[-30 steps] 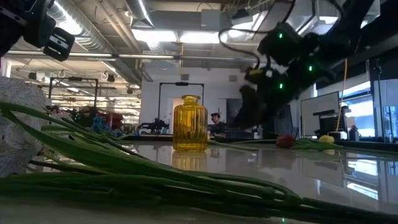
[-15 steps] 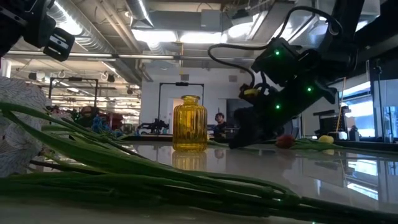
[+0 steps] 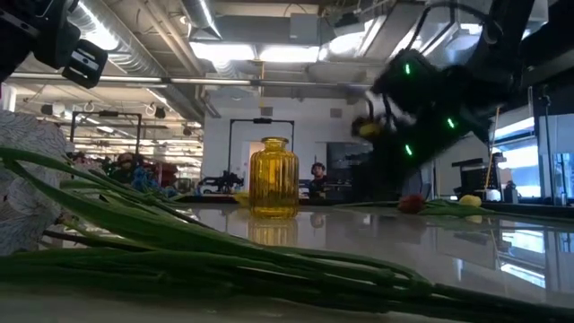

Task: Sort flowers into vase by color
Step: Put the left yellow tulip into the yellow flower vase

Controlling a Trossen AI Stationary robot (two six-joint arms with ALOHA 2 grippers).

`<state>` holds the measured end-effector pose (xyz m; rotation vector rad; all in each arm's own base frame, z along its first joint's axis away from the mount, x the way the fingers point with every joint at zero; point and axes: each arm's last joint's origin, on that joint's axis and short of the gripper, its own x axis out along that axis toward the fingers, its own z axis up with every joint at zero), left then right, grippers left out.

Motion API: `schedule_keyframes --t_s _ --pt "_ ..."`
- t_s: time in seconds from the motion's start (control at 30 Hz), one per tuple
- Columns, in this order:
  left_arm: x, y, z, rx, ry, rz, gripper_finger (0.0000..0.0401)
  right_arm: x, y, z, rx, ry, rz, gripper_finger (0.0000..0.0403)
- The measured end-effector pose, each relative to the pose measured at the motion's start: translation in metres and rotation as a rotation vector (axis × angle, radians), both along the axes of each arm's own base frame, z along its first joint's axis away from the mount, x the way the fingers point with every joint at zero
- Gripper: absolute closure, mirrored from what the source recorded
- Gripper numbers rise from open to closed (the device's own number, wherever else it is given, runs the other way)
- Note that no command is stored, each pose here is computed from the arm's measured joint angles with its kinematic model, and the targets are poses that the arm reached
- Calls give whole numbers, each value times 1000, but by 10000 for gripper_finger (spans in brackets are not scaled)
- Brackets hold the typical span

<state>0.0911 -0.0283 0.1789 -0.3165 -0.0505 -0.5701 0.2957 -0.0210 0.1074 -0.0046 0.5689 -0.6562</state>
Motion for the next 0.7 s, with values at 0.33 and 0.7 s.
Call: schedule_keyframes --t_s 0.33,0.7 --pt "0 1 3 86 -84 36 228 -6 14 101 -144 -393 199 400" --pt "-7 3 26 71 -362 96 228 -7 49 125 -168 -605 452 401"
